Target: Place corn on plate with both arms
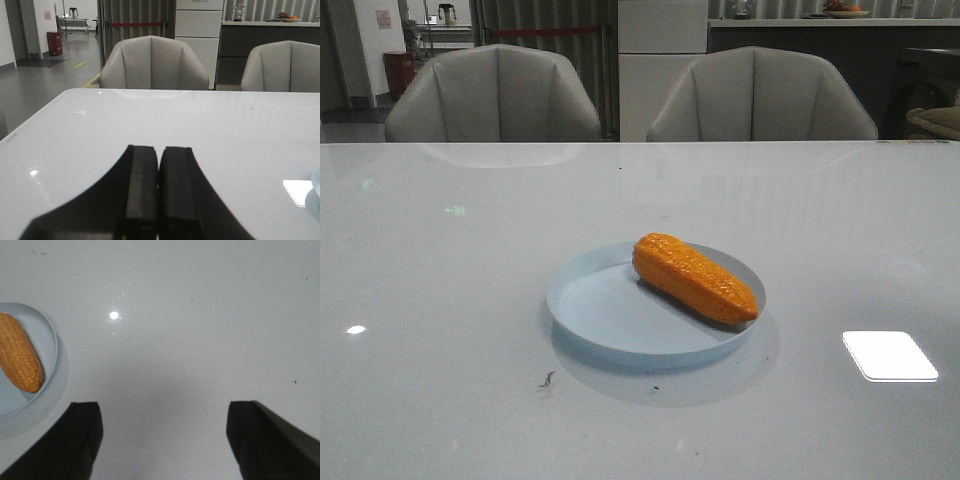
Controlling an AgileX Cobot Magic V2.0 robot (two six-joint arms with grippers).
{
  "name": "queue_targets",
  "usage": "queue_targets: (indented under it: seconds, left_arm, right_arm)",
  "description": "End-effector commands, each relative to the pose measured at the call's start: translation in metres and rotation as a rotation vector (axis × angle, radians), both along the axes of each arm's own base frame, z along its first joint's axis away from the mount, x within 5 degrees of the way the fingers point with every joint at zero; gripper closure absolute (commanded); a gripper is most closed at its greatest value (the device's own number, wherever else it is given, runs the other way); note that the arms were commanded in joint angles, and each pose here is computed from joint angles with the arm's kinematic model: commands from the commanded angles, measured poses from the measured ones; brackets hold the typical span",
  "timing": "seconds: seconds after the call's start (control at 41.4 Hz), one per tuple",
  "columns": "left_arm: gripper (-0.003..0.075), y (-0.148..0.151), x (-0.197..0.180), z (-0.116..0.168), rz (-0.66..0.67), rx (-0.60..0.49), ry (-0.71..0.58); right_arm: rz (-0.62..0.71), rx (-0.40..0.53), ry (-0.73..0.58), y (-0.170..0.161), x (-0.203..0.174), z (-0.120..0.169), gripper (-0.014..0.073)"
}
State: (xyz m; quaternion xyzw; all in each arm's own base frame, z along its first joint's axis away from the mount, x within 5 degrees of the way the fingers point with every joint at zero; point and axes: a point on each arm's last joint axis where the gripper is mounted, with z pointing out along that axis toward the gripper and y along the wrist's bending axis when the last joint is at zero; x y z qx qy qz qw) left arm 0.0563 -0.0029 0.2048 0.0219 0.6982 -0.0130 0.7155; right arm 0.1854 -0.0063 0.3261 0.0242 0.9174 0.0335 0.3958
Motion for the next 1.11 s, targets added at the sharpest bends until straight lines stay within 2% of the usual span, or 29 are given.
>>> queue_targets:
  seconds: [0.0, 0.217, 0.386, 0.459, 0.652, 0.821, 1.087]
  left_arm:
    - [0.0627, 0.000, 0.000, -0.005, 0.001, -0.023, -0.061]
    - [0.0627, 0.000, 0.000, -0.005, 0.001, -0.023, -0.061]
    - [0.0627, 0.000, 0.000, -0.005, 0.001, -0.023, -0.061]
    - [0.0627, 0.000, 0.000, -0.005, 0.001, -0.023, -0.061]
    - [0.0627, 0.000, 0.000, -0.005, 0.001, -0.023, -0.061]
    - [0.0627, 0.000, 0.000, -0.005, 0.001, -0.023, -0.061]
    - [0.0627, 0.000, 0.000, -0.005, 0.001, -0.023, -0.061]
  right_arm:
    - [-0.011, -0.002, -0.096, -0.001, 0.001, 0.015, -0.0020]
    - [-0.010, -0.004, -0.105, -0.001, -0.001, 0.017, -0.0020]
    - [0.007, -0.018, -0.179, 0.003, -0.012, 0.028, 0.0006]
    - [0.029, -0.025, -0.222, 0.007, -0.019, 0.034, 0.0054]
    - [0.041, -0.041, -0.342, 0.010, -0.047, 0.050, 0.0305]
    - [0.029, -0.040, -0.446, 0.010, -0.076, 0.035, 0.0533]
    - [0.039, 0.024, -0.716, 0.014, -0.117, -0.011, 0.0537]
